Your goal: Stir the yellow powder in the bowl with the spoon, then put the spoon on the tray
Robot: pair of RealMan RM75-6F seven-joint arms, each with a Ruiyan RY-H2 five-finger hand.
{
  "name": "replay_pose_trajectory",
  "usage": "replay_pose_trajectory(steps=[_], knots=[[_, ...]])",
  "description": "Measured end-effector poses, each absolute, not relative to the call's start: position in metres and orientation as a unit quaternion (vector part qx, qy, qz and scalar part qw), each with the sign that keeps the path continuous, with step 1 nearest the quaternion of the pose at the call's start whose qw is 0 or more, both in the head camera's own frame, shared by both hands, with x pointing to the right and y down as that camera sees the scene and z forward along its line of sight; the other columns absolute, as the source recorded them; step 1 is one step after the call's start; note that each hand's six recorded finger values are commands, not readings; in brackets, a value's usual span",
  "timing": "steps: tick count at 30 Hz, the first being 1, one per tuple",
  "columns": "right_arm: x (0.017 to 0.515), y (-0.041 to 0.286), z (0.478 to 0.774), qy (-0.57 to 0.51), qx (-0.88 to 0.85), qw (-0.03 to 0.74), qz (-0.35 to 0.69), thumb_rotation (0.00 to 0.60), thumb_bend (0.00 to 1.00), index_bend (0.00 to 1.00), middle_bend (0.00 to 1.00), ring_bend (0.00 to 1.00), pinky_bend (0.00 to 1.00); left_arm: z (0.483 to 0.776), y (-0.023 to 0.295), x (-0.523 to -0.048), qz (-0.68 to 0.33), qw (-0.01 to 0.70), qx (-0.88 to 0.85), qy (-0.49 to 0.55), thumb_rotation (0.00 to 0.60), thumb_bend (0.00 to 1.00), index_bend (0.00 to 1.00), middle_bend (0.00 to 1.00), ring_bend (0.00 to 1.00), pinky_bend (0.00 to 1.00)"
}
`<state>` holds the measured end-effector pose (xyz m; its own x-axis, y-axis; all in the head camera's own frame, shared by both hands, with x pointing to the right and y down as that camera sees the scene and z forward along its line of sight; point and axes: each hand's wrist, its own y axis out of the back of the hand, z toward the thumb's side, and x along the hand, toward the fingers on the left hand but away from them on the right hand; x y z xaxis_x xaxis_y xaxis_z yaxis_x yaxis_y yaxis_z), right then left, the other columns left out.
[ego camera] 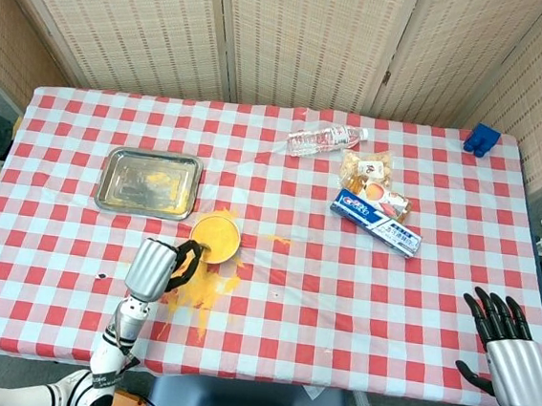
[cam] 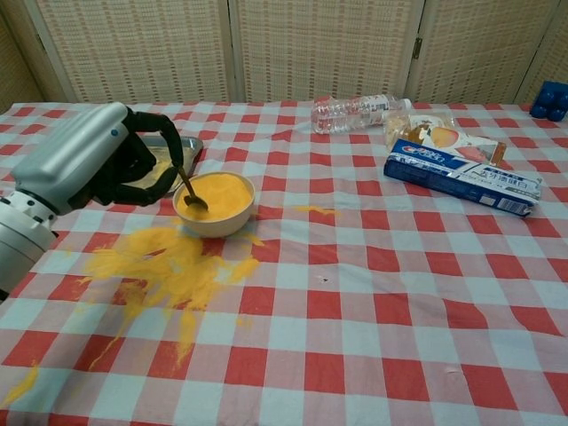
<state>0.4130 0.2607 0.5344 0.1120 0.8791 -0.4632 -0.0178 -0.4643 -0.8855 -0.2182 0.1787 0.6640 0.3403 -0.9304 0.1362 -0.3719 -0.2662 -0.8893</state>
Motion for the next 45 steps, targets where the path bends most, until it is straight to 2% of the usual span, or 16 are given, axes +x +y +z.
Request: replay_pose_trajectory(steps=[6,14,24,45], knots=[[0.412,0.261,0.535,-0.337,-0.637,0.390,0.573,0.600,0.05,0.00,0.00,0.00,0.00,0.648,0.178,-0.209,-0.324,0.396,-0.724,0.463,0.600,0.64,0.85,1.00,1.00,1.00],[0.414,0.260,0.533,-0.340,-0.637,0.387,0.573,0.600,0.05,0.00,0.00,0.00,0.00,0.646,0.178,-0.199,-0.300,0.397,-0.735,0.460,0.600,0.64,0.85,1.00,1.00,1.00],[0.415,0.260,0.532,-0.343,-0.636,0.388,0.572,0.600,0.05,0.00,0.00,0.00,0.00,0.664,0.177,-0.204,-0.332,0.378,-0.738,0.450,0.600,0.64,0.85,1.00,1.00,1.00],[0.420,0.256,0.532,-0.349,-0.628,0.386,0.578,0.600,0.05,0.00,0.00,0.00,0.00,0.679,0.133,-0.210,-0.337,0.410,-0.704,0.471,0.600,0.64,0.85,1.00,1.00,1.00]])
